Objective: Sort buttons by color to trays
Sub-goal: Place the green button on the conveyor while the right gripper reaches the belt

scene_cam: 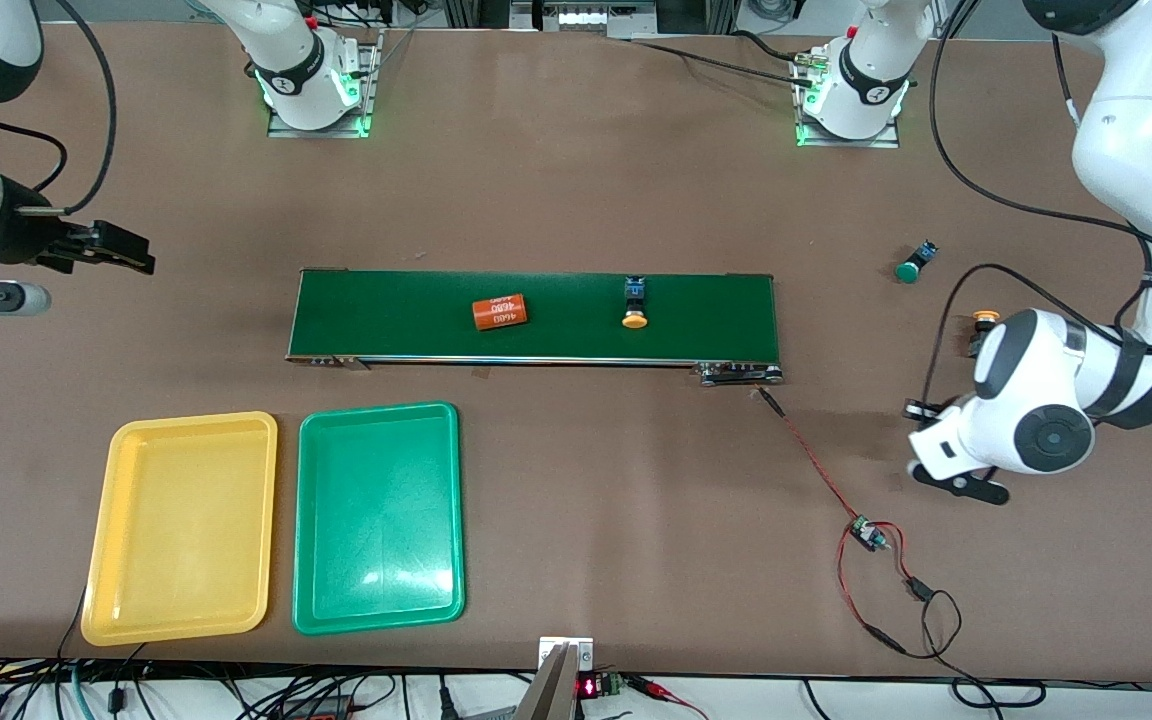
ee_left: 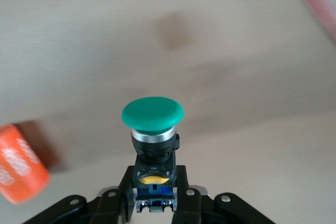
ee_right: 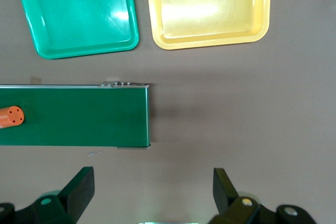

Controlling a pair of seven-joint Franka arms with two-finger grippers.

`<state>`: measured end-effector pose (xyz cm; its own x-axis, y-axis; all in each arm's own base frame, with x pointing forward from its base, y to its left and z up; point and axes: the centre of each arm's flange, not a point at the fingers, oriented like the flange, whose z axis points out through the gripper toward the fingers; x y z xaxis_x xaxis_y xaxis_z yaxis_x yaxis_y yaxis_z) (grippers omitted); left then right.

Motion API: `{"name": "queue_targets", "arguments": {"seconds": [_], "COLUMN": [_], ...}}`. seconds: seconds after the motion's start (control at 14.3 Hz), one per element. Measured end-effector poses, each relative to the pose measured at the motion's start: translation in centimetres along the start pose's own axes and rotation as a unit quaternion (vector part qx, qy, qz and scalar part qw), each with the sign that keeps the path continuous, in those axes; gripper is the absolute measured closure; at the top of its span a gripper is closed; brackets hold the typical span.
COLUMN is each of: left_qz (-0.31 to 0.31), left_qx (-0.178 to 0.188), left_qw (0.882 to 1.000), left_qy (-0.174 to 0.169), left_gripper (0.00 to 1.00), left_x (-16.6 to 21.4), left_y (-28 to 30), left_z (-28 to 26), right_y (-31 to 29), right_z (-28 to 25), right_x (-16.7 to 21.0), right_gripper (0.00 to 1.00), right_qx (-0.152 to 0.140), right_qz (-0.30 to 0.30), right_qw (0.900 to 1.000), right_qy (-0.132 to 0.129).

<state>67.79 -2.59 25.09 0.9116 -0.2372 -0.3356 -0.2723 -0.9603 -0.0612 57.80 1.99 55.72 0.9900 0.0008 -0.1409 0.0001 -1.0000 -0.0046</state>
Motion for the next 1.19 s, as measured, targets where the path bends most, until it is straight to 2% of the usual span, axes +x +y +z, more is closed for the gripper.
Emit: {"name": "queue_targets", "arguments": {"seconds": [0.42,0.49,0.77,0.98,1.19], "left_qz": [-0.022,-0.025,-0.030,-0.032,-0.041], "left_qx": [-0.091,-0.096,-0.085,-0.089,-0.100], "left_qw": [0.994,0.993,0.993,0.993,0.992], "left_qy": [-0.053,-0.058,-0.082,-0.074,-0.064], "left_gripper": [0.67,0.67,0.67,0.67,0.67], "left_x": [-2.5,-2.9,-4.7,-5.4,-6.1], "left_y": [12.8,14.6,21.1,24.7,27.7], "left_z": [-5.3,-5.7,-4.3,-1.5,1.5], "right_y": [-7.7,-8.9,-13.6,-18.7,-22.6], "right_z": [2.1,2.6,5.0,6.2,8.0], "right_x": [0.2,0.2,0.5,0.1,-0.5], "right_gripper": [0.00,0.00,0.00,0.00,0.00], "right_qx": [-0.010,-0.008,0.032,0.032,0.024], "right_qz": [-0.019,-0.025,-0.052,-0.084,-0.085], "right_qw": [1.000,0.999,0.997,0.995,0.995], "right_qy": [-0.020,-0.025,-0.049,-0.039,-0.046]}}
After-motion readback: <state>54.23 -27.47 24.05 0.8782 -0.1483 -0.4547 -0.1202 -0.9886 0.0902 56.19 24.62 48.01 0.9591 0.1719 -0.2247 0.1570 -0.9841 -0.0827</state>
